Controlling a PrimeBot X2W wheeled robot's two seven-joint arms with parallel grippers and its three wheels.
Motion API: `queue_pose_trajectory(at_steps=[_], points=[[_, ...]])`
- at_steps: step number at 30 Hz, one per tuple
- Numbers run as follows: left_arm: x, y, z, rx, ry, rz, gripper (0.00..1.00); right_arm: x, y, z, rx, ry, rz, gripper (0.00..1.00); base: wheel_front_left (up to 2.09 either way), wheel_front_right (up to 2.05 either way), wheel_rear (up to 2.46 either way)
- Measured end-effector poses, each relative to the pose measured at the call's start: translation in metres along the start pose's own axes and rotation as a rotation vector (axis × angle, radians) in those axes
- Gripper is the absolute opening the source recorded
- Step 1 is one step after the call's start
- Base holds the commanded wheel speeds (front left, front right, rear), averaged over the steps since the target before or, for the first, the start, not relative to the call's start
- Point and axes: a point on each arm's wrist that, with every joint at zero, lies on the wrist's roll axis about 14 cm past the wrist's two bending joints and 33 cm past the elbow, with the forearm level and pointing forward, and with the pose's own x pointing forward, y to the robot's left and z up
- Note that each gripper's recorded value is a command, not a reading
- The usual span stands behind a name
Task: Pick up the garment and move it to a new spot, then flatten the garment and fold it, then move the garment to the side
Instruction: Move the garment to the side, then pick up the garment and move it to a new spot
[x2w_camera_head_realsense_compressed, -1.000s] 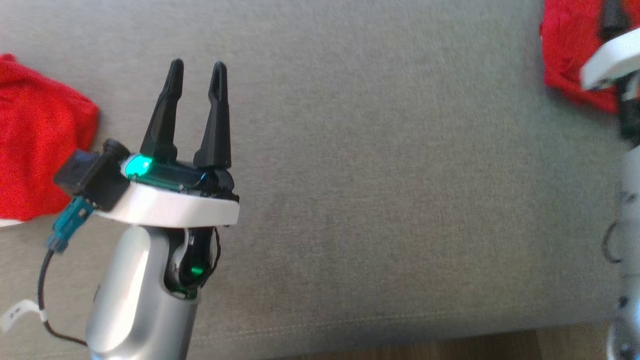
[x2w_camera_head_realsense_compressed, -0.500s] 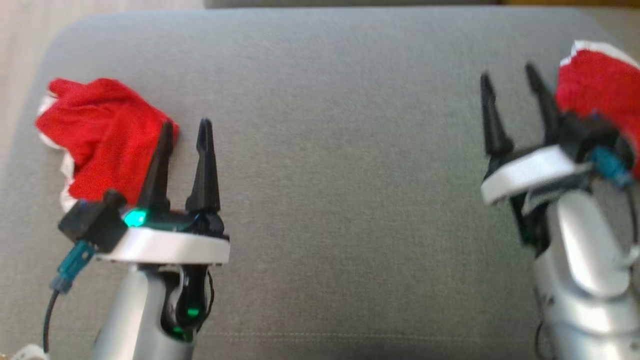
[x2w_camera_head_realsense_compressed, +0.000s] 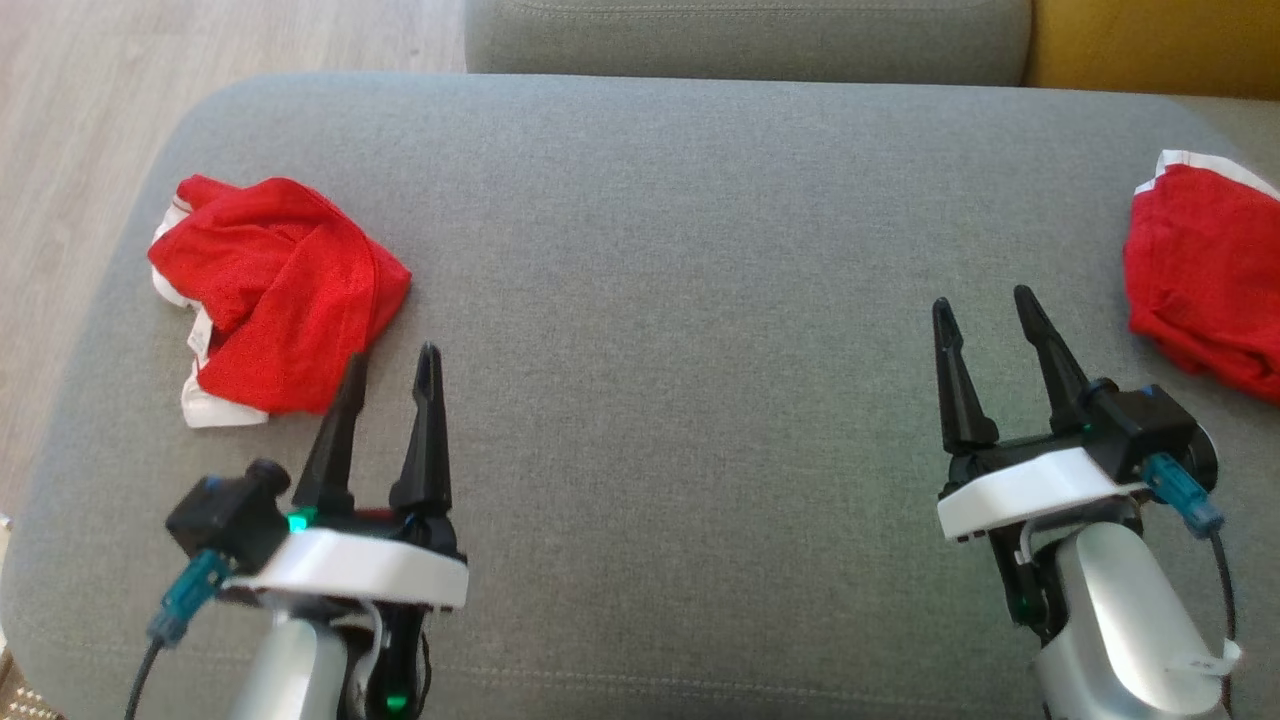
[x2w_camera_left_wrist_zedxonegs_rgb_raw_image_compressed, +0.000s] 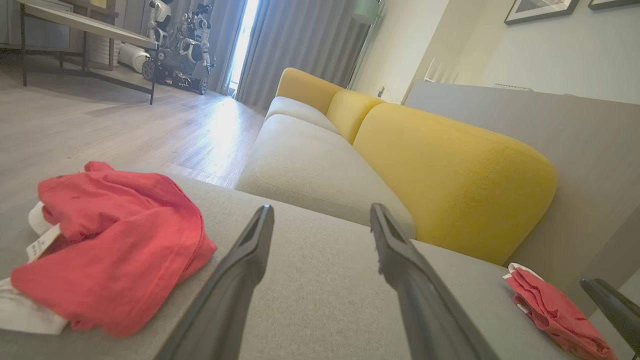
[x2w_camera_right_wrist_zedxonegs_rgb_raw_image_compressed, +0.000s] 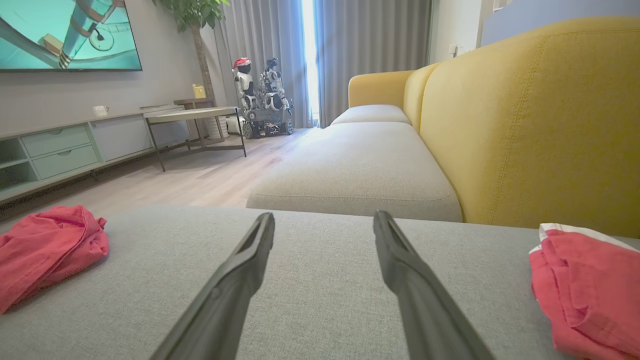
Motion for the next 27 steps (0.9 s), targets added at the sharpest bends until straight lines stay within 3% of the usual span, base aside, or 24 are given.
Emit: queue_pose_trajectory(at_steps=[27], points=[[-0.006,0.002,-0.009,-0.003,0.029,0.013,1.0,-0.011,-0.002,-0.006,0.02,0.003,-0.017,1.0,0.0,0.0,0.0]])
